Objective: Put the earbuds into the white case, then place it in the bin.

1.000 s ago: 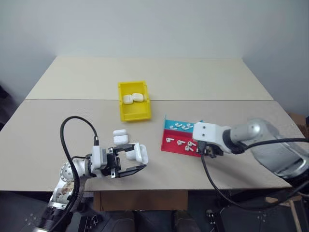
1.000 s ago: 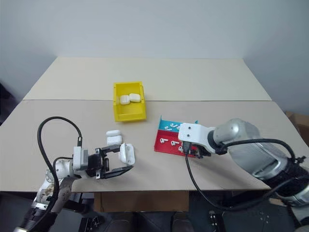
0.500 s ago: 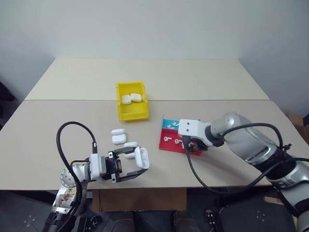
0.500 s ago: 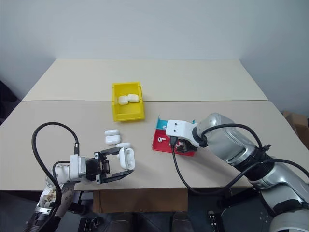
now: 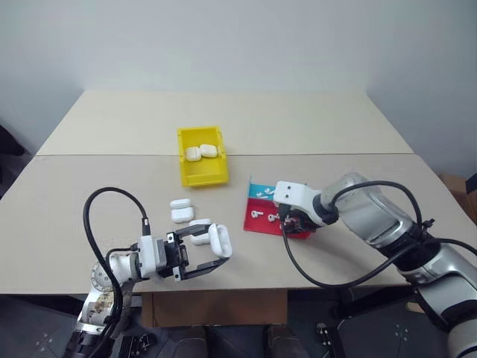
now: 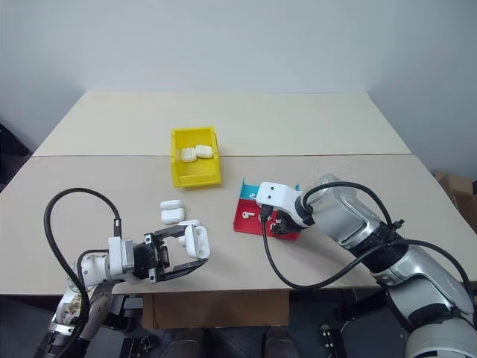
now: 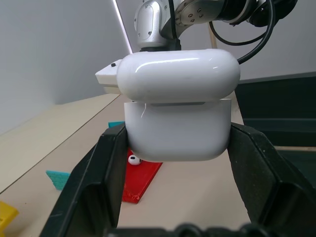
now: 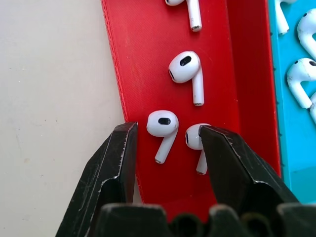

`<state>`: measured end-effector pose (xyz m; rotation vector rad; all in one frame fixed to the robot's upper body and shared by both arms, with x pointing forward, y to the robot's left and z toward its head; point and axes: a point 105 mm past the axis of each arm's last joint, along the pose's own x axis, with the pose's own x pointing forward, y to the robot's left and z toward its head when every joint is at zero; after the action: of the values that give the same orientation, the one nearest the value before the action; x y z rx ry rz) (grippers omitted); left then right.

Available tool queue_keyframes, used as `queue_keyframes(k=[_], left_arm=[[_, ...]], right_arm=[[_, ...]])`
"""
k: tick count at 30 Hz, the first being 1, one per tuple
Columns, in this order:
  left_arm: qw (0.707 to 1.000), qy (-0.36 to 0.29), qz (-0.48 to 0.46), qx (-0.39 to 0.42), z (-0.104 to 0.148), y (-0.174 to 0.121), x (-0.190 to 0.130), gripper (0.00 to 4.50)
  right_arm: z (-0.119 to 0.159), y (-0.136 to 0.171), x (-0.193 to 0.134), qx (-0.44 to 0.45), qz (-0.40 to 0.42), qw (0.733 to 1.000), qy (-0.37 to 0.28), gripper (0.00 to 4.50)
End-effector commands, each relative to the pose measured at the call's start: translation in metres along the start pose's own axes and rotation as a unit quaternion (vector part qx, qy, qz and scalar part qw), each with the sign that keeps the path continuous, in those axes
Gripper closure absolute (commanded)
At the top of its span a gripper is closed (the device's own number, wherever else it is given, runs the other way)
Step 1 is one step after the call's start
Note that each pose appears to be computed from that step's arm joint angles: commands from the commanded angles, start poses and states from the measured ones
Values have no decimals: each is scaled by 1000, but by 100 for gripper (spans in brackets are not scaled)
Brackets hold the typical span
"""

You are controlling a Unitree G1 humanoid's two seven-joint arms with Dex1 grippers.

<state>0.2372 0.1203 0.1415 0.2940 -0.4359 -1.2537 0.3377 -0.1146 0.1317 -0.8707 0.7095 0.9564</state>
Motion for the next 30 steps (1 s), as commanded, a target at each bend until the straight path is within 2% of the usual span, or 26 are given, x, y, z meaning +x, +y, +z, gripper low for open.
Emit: queue_keyframes(k=[1,15,19,30], left_arm=[[1000,-6,4,13,9,1,1,172],[1000,0,14,22,7,3,3,172],[1000,4,15,22,6,3,3,172],[999,11,18,28,4,5,3,172]], right_arm=[[7,-7,-8,-1,-16,1000,-11,207],[6,-8,-6,15,-10,1000,-12,207],[6,-8,-5,16,-9,1000,-13,293],[8,-8,-4,13,-11,1000,-15,293]])
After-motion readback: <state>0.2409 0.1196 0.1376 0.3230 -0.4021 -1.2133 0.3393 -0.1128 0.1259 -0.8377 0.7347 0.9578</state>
